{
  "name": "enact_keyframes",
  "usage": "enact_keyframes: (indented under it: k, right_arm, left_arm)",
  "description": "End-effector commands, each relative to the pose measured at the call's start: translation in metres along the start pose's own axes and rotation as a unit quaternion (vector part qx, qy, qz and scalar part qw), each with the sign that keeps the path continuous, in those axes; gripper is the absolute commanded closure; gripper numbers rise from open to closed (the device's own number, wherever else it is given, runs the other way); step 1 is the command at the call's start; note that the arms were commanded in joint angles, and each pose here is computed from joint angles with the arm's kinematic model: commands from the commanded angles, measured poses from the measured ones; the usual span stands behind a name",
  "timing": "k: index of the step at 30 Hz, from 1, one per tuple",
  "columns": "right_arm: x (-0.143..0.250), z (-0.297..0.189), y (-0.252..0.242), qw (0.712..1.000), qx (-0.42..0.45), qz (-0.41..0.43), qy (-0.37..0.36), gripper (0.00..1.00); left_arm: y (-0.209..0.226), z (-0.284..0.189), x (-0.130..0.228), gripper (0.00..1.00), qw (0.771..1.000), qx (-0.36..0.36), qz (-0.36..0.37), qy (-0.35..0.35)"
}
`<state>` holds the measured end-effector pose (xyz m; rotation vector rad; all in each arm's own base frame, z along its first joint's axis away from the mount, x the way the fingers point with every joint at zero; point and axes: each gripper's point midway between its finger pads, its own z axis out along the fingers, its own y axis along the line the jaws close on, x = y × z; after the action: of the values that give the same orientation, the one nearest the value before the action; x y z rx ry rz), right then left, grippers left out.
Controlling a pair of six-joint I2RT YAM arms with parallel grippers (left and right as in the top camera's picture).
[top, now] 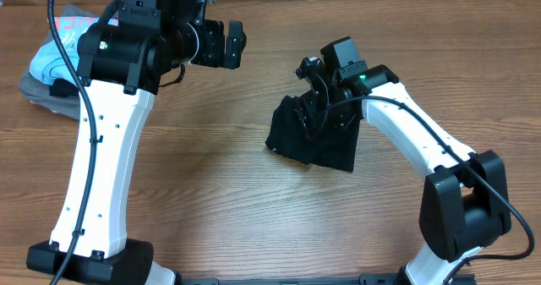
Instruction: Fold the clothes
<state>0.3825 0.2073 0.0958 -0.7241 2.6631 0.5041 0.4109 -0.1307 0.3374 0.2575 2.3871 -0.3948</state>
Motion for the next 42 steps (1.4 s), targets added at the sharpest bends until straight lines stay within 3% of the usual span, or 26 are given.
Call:
enact_keyframes:
  k: [1, 6, 8, 16, 23, 28, 34, 36, 42]
  right_arm:
    - [0.001, 0.000, 0.001, 1.000, 0.001, -0.014, 0.002, 0.41]
    - [0.019, -0.001, 0.007, 0.999, -0.013, -0.001, 0.039, 0.88]
    - [0.027, -0.001, 0.008, 0.998, -0.015, 0.005, 0.053, 0.96]
    - [0.037, -0.042, 0.002, 0.989, -0.005, 0.112, 0.096, 0.96]
    - [0.066, -0.096, -0.035, 0.956, 0.036, 0.260, 0.134, 0.96]
    - [0.105, -0.091, -0.071, 0.930, 0.073, 0.319, 0.166, 0.96]
    - [0.131, -0.060, -0.096, 0.923, 0.079, 0.343, 0.154, 0.96]
    - [0.128, -0.058, -0.105, 0.924, 0.081, 0.347, 0.138, 0.79]
    - [0.105, -0.083, -0.111, 0.925, 0.069, 0.357, 0.109, 0.60]
  left_arm:
    - [0.002, -0.004, 0.000, 0.00, 1.000, -0.004, 0.014, -0.001]
    - [0.002, -0.004, 0.002, 0.00, 1.000, -0.004, 0.013, 0.002]
    - [0.002, -0.004, 0.002, 0.00, 1.000, -0.004, 0.013, 0.002]
    - [0.002, -0.004, 0.003, 0.00, 1.000, -0.004, 0.017, 0.004]
    - [0.002, -0.004, 0.003, 0.00, 0.999, -0.005, 0.033, 0.004]
    - [0.002, -0.003, 0.003, 0.00, 0.999, -0.005, 0.034, 0.005]
    - [0.005, 0.007, 0.005, 0.00, 0.999, -0.005, 0.031, 0.016]
    - [0.006, 0.014, 0.008, 0.00, 0.999, -0.006, 0.029, 0.024]
    - [0.011, 0.036, 0.015, 0.00, 0.998, -0.006, 0.024, 0.051]
